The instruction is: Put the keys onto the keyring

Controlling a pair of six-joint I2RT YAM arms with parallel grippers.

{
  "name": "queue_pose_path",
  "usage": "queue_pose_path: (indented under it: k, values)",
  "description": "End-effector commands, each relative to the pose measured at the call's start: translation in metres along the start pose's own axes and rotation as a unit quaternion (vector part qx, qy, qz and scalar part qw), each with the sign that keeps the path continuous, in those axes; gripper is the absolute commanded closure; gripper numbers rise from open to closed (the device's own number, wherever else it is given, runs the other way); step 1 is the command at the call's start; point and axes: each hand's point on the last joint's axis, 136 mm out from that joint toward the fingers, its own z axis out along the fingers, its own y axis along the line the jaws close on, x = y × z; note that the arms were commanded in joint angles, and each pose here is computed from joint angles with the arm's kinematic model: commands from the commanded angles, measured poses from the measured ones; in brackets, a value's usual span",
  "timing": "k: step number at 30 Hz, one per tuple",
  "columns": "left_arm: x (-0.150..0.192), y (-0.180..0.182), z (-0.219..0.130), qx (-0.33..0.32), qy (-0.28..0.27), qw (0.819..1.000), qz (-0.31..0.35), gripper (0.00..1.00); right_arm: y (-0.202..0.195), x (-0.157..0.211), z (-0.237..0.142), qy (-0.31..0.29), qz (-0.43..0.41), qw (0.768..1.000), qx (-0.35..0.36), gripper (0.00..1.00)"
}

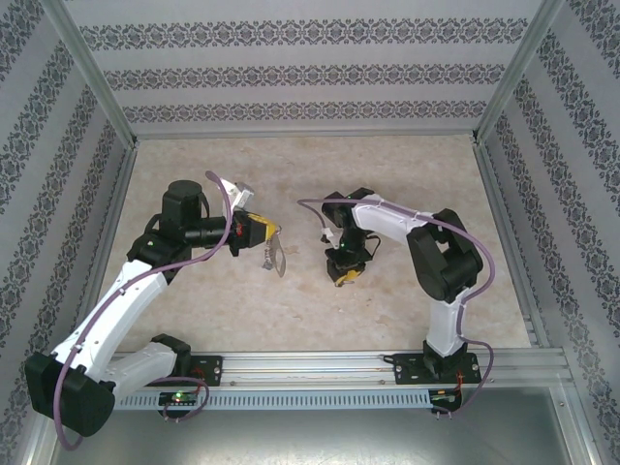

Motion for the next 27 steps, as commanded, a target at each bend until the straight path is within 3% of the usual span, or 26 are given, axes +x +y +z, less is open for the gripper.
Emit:
queue_pose_path:
  k: [1,15,27]
  values:
    - [-0.016,-0.003,-0.002,0.008,-0.024,1.0,0.016,1.0,0.004,0.003,-0.007,-0.035,0.002,0.999,-0.01,0.66]
    - [-0.021,-0.006,-0.001,0.015,-0.027,0.999,0.011,1.0,0.012,-0.021,-0.003,-0.127,-0.029,0.991,-0.03,0.63]
    - [-0.021,-0.005,-0.003,0.014,-0.031,0.999,0.009,1.0,0.007,-0.016,0.008,-0.122,-0.045,0.991,-0.01,0.66]
